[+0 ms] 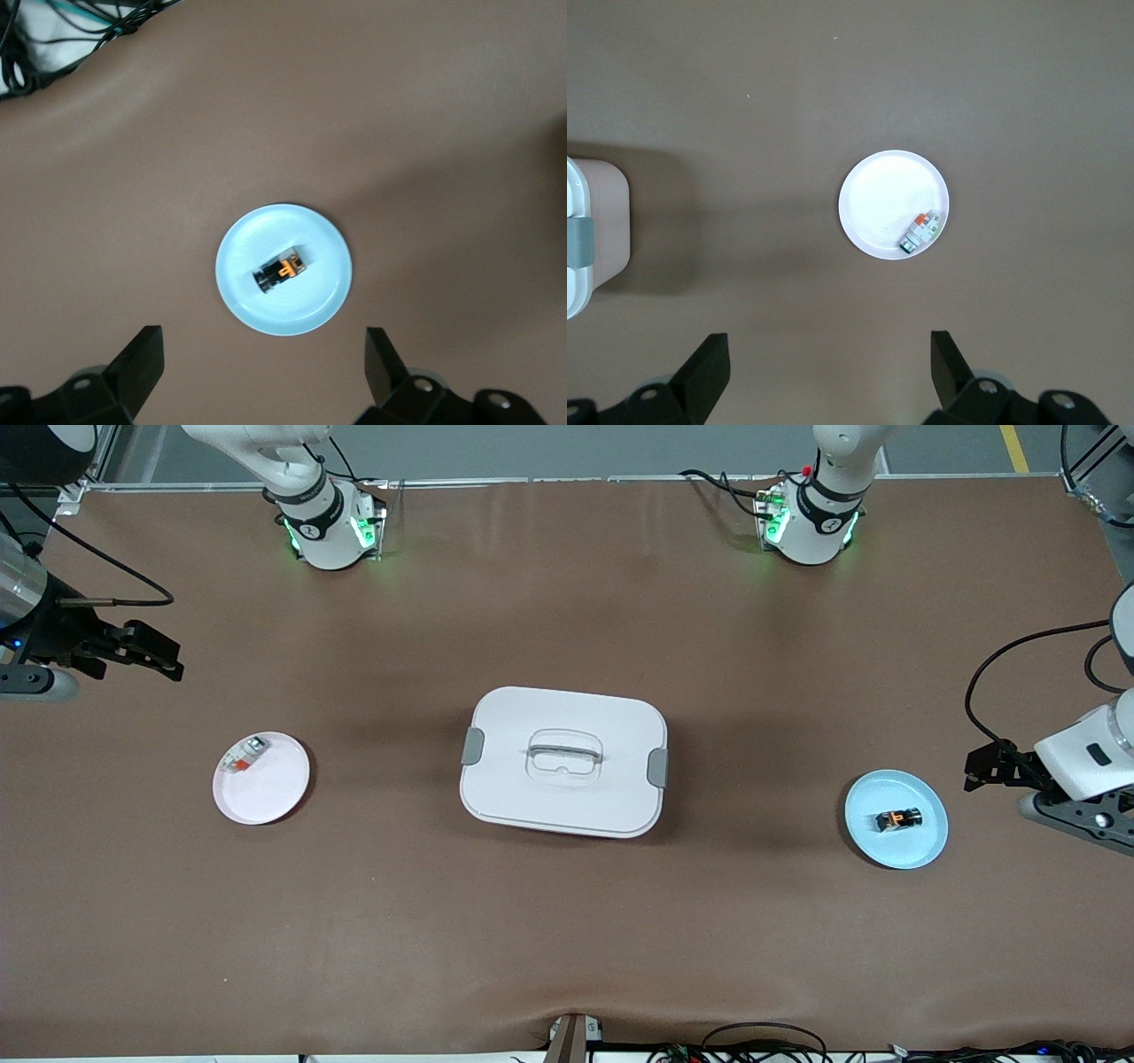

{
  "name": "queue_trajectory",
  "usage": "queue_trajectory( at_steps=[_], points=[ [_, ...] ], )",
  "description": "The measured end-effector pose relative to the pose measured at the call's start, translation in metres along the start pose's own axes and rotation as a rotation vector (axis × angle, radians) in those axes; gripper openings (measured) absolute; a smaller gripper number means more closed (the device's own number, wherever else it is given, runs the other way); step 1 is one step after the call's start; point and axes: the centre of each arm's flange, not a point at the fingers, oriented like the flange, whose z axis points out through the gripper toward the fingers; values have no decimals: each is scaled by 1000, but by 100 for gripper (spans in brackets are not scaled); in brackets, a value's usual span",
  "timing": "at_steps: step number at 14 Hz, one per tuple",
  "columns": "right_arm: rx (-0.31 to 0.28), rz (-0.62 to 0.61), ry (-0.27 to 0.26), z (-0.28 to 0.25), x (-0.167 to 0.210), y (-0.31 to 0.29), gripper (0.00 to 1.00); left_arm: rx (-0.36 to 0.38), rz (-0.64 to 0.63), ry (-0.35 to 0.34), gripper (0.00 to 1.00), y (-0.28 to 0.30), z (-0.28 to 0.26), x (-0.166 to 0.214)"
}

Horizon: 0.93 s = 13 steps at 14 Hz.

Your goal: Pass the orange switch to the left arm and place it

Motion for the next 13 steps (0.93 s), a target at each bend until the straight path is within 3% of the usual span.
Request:
queue_trajectory(
  at_steps=[3, 6, 10, 13],
  points=[
    [-1, 0, -1, 0, 0, 0, 100, -21, -180, 13, 100, 10, -24, -4],
    [-2, 0, -1, 0, 0, 0, 100, -19, -275, -18, 100, 27, -40, -10],
    [-2, 0, -2, 1, 0, 0, 100, -31, -315, -19, 100, 57, -69, -16],
    [-2, -11, -2, 1, 0, -5, 100, 18, -309, -33, 100, 77, -88, -22]
  ],
)
